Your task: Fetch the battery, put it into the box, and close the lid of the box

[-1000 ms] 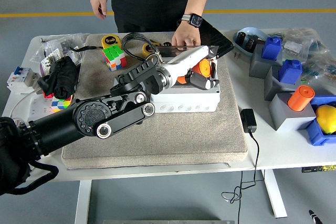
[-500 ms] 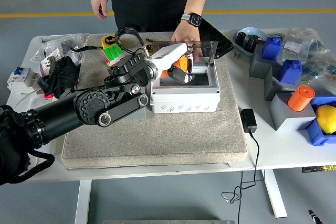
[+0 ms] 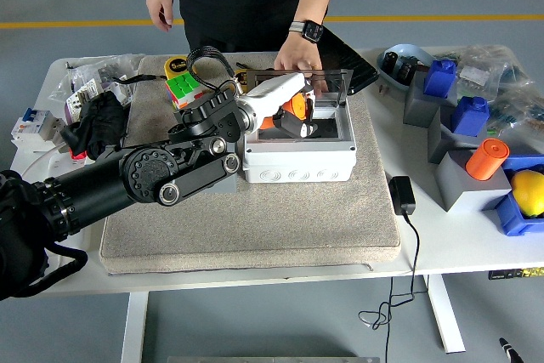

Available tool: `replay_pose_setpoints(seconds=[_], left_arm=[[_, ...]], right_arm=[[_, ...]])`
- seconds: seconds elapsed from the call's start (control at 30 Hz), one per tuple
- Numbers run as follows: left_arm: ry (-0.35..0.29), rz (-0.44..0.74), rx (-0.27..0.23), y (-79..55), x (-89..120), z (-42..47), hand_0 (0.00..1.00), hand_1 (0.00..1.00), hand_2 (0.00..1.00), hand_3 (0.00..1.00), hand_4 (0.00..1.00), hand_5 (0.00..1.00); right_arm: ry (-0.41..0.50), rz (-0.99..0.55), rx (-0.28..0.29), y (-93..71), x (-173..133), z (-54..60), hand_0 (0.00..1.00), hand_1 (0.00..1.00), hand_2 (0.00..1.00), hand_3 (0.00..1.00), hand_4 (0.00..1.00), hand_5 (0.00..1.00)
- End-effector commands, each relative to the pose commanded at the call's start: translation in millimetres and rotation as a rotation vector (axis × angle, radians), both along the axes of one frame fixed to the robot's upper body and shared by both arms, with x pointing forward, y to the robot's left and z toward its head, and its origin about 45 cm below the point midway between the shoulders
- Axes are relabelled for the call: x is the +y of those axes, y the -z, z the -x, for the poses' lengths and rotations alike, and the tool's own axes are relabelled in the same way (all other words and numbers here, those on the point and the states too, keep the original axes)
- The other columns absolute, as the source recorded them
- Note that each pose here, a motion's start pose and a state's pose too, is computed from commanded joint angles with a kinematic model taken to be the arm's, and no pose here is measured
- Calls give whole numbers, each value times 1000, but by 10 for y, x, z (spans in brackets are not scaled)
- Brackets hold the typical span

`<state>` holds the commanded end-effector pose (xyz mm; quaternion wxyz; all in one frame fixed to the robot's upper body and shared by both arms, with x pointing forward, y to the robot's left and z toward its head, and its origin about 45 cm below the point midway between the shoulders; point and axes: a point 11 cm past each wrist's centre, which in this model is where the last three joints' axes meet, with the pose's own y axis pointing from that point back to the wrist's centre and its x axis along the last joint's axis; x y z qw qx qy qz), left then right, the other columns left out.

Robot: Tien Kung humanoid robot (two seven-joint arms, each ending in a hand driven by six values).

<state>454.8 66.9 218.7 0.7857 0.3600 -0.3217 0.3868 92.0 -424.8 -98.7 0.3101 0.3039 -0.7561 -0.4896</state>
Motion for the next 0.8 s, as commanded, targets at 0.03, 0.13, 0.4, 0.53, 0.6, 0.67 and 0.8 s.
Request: replay_pose_setpoints(seconds=[0.03, 0.13, 0.4, 0.53, 0.6, 0.67, 0.8], left_arm=[[7, -6, -2, 6, -2, 3, 291, 333, 326, 417, 854, 2], [26, -30, -16, 13, -9, 10, 440, 608, 540, 631, 998, 227], [51, -37, -25, 13, -45, 39, 402, 605, 540, 680, 998, 379], [56, -17, -29, -32, -80, 49, 402, 601, 544, 682, 998, 433], [61, 2, -31, -66, -106, 59, 402, 601, 544, 682, 998, 433], [66, 19, -33, -98, -131, 69, 402, 601, 544, 682, 998, 433], [79, 58, -35, -177, -198, 106, 401, 598, 543, 681, 998, 456]], right_arm=[[0, 0, 0, 0, 0, 0, 726, 667, 654, 596, 998, 622], [0, 0, -1, -1, 1, -5, 726, 665, 654, 596, 998, 622], [-1, 0, -1, 0, 5, -6, 726, 666, 654, 595, 998, 621], [-2, 2, -4, -2, 6, -16, 726, 666, 654, 594, 998, 622], [-1, 2, -6, -2, 8, -19, 726, 666, 654, 594, 998, 622], [1, 1, -7, -2, 8, -18, 726, 666, 654, 594, 998, 622], [2, 1, -10, -5, 6, -25, 726, 665, 654, 595, 998, 621]])
